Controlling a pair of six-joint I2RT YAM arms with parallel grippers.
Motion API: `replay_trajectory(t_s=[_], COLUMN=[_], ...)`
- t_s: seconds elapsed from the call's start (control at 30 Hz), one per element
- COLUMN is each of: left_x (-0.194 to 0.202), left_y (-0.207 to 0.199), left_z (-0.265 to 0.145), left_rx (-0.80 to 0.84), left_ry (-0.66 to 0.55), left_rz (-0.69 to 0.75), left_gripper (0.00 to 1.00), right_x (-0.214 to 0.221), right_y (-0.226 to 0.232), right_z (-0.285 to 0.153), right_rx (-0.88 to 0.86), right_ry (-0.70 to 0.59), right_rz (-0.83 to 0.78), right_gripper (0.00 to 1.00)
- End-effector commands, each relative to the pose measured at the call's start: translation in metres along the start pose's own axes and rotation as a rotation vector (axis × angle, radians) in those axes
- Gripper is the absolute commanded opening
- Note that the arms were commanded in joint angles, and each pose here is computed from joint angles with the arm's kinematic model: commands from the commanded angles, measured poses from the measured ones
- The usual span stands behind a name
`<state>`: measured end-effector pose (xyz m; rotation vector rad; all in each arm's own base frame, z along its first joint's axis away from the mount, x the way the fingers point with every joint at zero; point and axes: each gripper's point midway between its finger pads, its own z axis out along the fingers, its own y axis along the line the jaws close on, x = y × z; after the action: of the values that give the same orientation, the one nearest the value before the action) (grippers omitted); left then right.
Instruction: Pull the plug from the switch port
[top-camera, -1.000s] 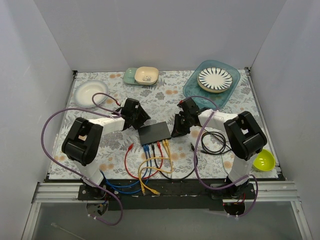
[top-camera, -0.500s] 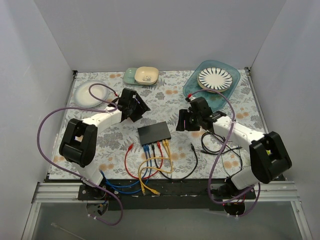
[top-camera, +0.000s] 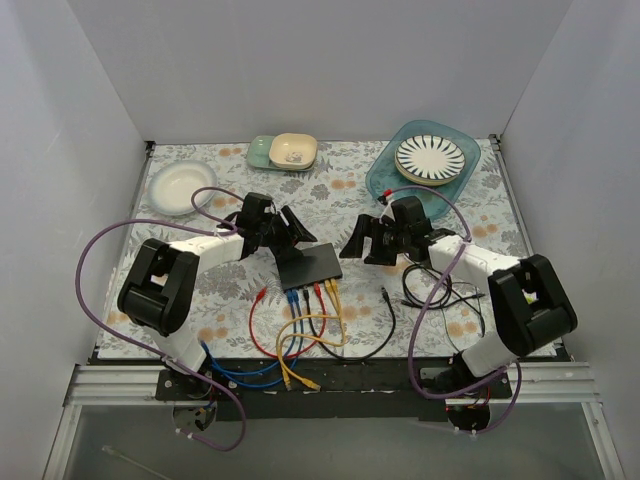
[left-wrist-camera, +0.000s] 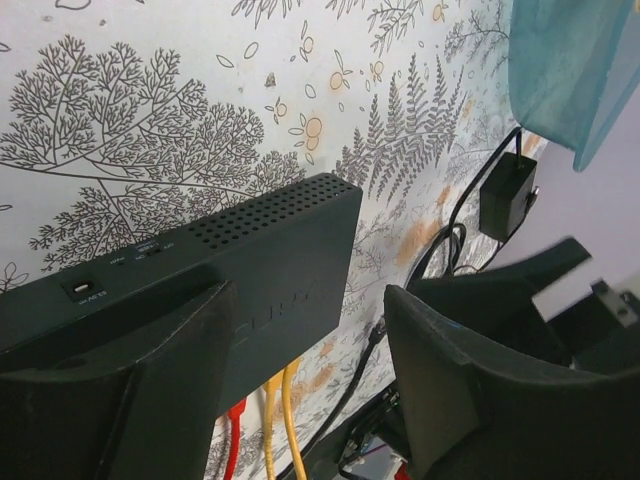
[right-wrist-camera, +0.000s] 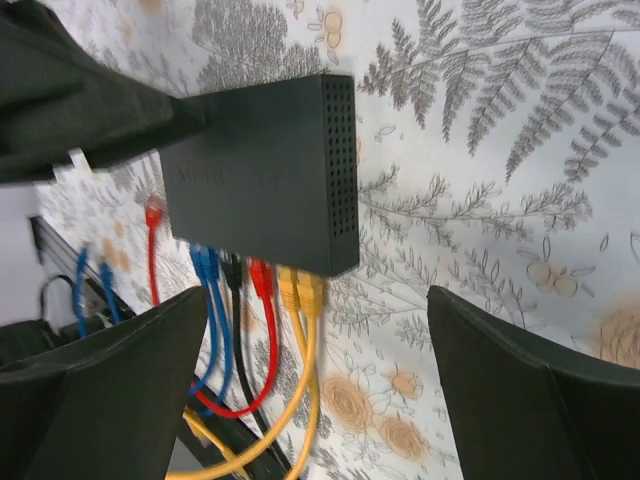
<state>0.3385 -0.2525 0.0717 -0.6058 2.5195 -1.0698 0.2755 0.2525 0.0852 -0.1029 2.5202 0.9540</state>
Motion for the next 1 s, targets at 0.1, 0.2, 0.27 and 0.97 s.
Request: replay_trajectory(t_s=[0.1, 0.2, 0.27, 0.97], left_x=[0.001, 0.003, 0.006, 0.046], left_y=[-0.018, -0.023, -0.025, -0.018], left_z=[-0.013, -0.018, -0.022, -0.035], left_rx=[0.055, 0.07, 0.085, 0.143], left_ry=[0.01, 0.018, 0.024, 0.095], left_rz=[0.084, 0.1, 0.091, 0.02], left_gripper=[0.61, 0.61, 0.61, 0.52], right_x=[-0.009, -0.01, -0.015, 0.038], right_y=[0.014, 0.006, 0.004, 0.018], right_z=[0.015, 0.015, 0.011, 0.002], right_rx=[-0.287, -0.232, -0.212, -0.304], right_ry=[-0.025, -0.067, -0.087, -0.019], right_rz=[0.296, 0.22, 0.094, 0.069], right_gripper=[0.99, 0.99, 0.99, 0.71])
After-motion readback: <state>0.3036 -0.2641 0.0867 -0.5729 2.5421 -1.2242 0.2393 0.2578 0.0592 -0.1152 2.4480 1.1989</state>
